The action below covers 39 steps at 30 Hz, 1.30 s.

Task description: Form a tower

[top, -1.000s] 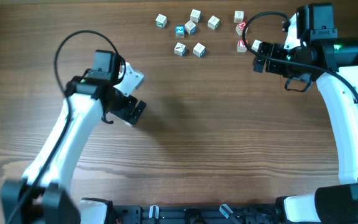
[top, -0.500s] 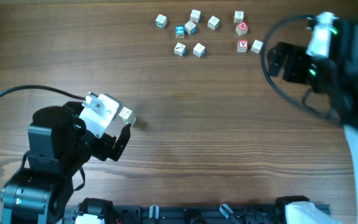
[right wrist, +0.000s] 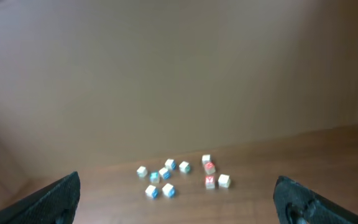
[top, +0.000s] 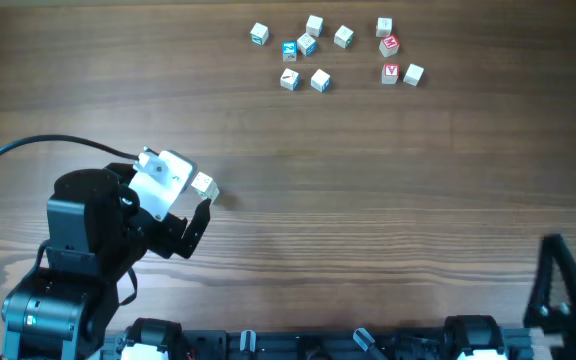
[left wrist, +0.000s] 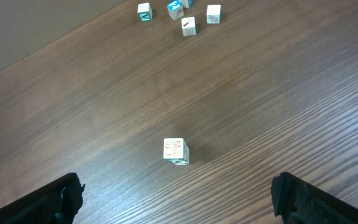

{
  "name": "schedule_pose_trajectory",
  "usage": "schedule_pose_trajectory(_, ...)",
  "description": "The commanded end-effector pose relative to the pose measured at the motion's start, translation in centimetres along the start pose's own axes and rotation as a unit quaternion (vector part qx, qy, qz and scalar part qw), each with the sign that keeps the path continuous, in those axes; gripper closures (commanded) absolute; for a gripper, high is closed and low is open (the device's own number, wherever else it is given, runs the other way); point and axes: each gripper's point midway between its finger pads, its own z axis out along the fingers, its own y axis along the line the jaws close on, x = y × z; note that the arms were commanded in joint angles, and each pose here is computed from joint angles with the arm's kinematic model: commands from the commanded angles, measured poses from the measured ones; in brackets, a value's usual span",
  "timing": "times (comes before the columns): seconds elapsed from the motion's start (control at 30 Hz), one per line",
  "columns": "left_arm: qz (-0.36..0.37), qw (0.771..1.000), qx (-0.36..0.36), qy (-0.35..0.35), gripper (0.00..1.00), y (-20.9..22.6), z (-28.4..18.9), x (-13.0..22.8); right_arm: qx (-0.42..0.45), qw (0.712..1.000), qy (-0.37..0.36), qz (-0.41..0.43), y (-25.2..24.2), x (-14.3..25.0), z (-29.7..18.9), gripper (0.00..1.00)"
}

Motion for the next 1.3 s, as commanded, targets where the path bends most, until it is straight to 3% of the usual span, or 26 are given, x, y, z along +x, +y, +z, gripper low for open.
schedule_pose_trajectory(0.0, -0.006, 1.000, 0.008, -0.002, 0.00, -0.3, 0.1, -0.1, 0.013, 0.996, -0.083, 0.030, -1.3, 1.0, 0.0, 0.00)
schedule_pose_trajectory(0.1, -0.006, 1.000, 0.008, -0.002, 0.00, -0.3, 0.1, -0.1, -0.056, 0.983, -0.177, -0.009, -0.6, 3.4, 3.2, 0.00)
schedule_pose_trajectory(0.23, -0.006, 1.000, 0.008, -0.002, 0.00, -0.3, 0.1, -0.1, -0.097, 0.971, -0.218, -0.019, -1.9, 9.7, 7.9, 0.00)
schedule_pose_trajectory(0.33, -0.006, 1.000, 0.008, -0.002, 0.00, -0.3, 0.1, -0.1, -0.082, 0.971, -0.220, 0.046, -4.5, 14.6, 9.9, 0.00)
schedule_pose_trajectory(0.37, -0.006, 1.000, 0.008, -0.002, 0.00, -0.3, 0.1, -0.1, -0.070, 0.973, -0.205, 0.083, -5.6, 16.6, 10.8, 0.00)
schedule_pose_trajectory(0.5, -0.006, 1.000, 0.008, -0.002, 0.00, -0.3, 0.1, -0.1, -0.044, 0.988, -0.140, 0.054, -7.2, 22.4, 12.8, 0.00)
schedule_pose_trajectory(0.63, -0.006, 1.000, 0.008, -0.002, 0.00, -0.3, 0.1, -0.1, 0.011, 0.998, 0.009, 0.057, -9.4, 29.8, 13.8, 0.00)
schedule_pose_trajectory(1.13, -0.001, 1.000, 0.009, -0.004, 0.00, -0.5, -0.2, 0.0, 0.016, 0.998, 0.015, 0.058, -9.6, 30.1, 13.9, 0.00)
schedule_pose_trajectory(1.27, 0.009, 0.998, 0.038, -0.053, 0.00, -2.5, -1.4, 0.3, 0.016, 0.998, 0.015, 0.058, -9.6, 30.1, 13.9, 0.00)
